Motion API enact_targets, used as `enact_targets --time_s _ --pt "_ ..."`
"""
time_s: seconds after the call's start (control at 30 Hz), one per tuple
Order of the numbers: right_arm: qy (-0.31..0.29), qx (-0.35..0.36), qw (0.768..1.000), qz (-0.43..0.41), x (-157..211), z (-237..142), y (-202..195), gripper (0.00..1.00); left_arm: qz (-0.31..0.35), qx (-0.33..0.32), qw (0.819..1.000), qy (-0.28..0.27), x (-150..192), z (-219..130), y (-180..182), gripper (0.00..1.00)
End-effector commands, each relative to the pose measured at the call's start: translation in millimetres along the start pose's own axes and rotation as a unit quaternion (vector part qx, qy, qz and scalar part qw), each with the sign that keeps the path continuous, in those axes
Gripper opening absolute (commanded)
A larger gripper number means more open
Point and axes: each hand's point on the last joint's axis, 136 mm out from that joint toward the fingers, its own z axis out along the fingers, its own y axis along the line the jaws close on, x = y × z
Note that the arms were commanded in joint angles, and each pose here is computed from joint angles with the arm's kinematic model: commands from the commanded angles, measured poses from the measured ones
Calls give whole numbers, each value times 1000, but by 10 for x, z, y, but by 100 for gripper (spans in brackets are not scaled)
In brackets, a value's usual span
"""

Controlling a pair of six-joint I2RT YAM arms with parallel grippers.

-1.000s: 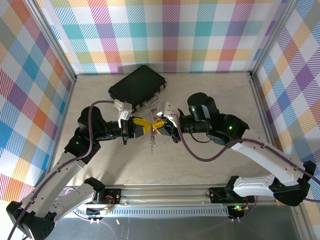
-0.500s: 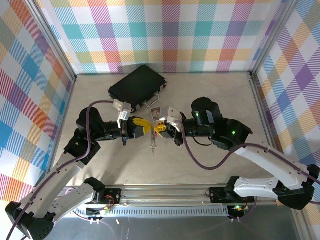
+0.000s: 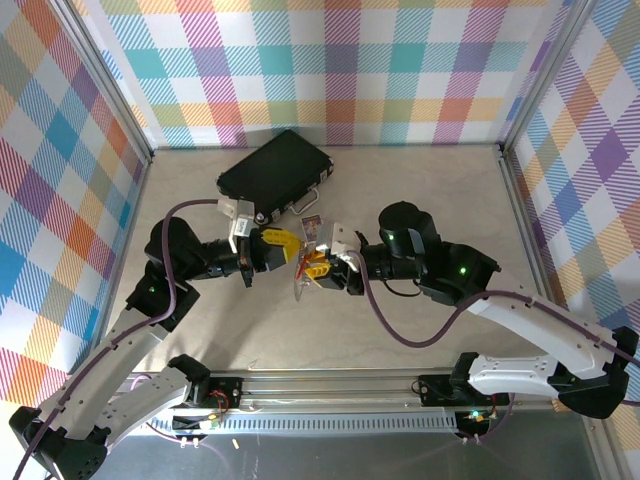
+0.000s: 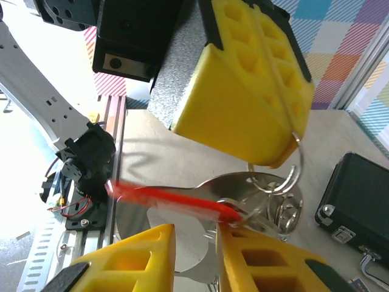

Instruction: Put the keys on the keyring

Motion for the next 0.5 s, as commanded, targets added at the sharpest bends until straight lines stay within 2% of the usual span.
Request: enact_targets --time_s 0.0,0.27,0.47 --pt "-24 8 1000 11 -102 -127 37 24 28 12 999 -34 -162 -30 -117 0" --pt "-75 72 993 57 -281 -506 -72 26 34 63 995 -69 -298 -43 -290 0" --pt "-122 60 988 77 -571 -637 -113 25 34 114 989 -90 -394 -73 -483 0"
